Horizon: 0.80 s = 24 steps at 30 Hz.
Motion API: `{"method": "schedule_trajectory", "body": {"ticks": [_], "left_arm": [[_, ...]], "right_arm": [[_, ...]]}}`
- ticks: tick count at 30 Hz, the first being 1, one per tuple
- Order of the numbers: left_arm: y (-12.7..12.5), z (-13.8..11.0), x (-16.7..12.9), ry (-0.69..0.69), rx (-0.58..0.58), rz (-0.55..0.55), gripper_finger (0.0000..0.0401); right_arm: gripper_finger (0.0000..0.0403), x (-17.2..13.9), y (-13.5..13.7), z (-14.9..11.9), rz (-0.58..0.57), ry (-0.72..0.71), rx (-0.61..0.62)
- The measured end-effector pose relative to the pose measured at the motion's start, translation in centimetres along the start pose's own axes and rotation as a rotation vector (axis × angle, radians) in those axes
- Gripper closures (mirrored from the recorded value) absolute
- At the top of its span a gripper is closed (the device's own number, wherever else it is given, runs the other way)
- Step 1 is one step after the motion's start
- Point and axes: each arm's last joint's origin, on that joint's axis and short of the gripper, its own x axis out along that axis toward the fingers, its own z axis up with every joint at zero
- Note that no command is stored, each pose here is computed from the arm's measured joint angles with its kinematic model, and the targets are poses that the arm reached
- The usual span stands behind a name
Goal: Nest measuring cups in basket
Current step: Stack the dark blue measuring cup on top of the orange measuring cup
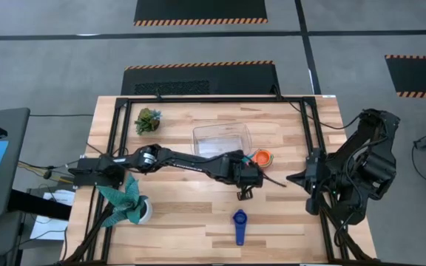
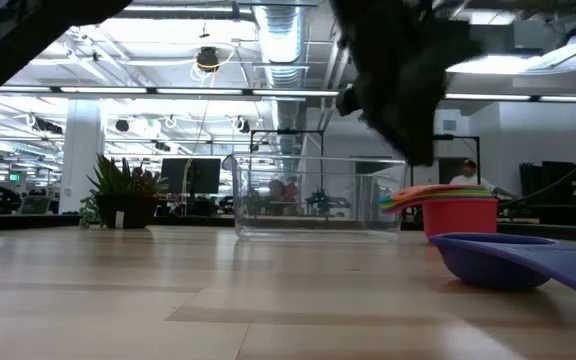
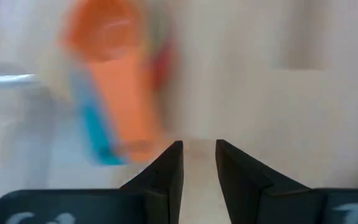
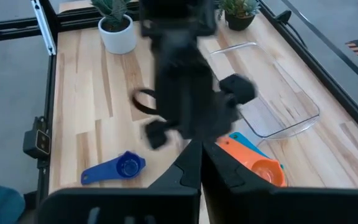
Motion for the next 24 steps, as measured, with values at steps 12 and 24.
{"method": "schedule_trajectory", "body": {"ticks": [12,24], "left_arm": [[-5.8,-3.0,-2.4,0.133,0.399,-0.373,0.0320],[-7.6,-5.8,-3.8,0.357,0.217,-0.269,0.0320]], "right_arm": [[0.0376,0.0,-0.2,-0.2,-0.005,0.036,-0.027],[0.0384,2.9,0.8,-4.7,-0.022,0.279,0.044]]}}
